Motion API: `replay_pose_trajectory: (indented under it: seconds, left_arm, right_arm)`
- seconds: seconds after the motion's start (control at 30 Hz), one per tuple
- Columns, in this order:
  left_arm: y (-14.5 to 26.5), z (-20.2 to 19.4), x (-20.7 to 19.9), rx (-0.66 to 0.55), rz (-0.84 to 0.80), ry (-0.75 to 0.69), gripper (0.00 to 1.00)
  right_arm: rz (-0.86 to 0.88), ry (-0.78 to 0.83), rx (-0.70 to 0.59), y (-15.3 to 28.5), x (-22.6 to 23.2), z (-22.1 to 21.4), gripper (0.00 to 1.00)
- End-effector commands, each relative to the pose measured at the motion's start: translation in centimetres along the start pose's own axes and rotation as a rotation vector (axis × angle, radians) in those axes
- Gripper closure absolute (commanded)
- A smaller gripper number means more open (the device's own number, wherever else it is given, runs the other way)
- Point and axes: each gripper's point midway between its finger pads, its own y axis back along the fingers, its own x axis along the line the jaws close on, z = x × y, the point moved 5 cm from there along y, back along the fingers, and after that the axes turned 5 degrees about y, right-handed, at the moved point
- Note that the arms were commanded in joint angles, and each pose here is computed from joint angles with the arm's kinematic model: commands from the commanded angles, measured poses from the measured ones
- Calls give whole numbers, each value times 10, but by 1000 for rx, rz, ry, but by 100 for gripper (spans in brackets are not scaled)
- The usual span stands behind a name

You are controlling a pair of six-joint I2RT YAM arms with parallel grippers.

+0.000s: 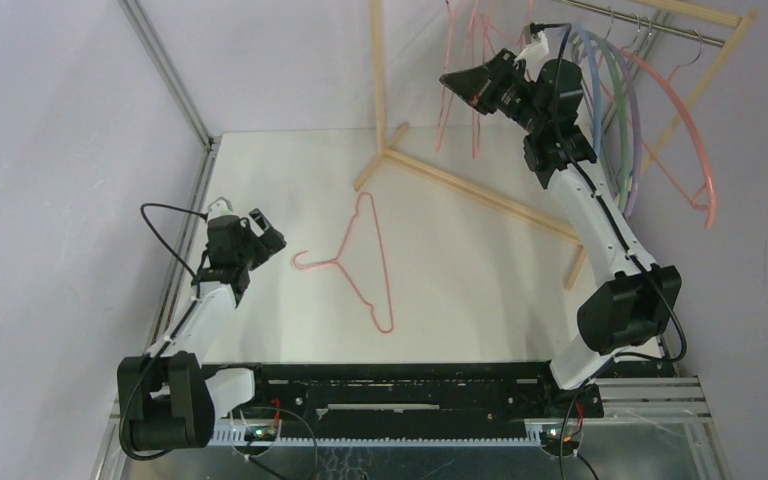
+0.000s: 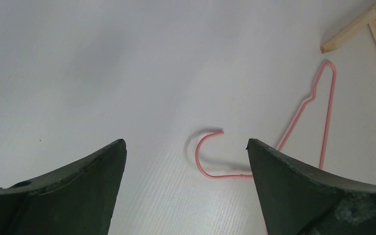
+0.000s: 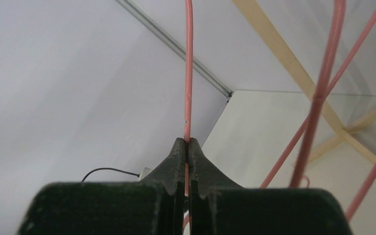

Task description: Organize the hangers

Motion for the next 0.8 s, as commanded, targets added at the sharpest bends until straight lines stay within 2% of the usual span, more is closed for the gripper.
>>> replay_pose_trajectory:
  seconds: [0.0, 0.23, 0.77]
  left_arm:
    - [0, 14, -11, -33, -31, -21, 2]
    - [-2, 13, -8, -31, -18, -24, 2]
    - [-4, 2, 0, -12, 0, -29, 2]
  right_arm:
    - [52, 55, -135, 5, 28, 34, 100]
    - [-60, 9, -199, 14, 17, 40, 100]
    - [-260, -75, -249, 34, -25, 28, 100]
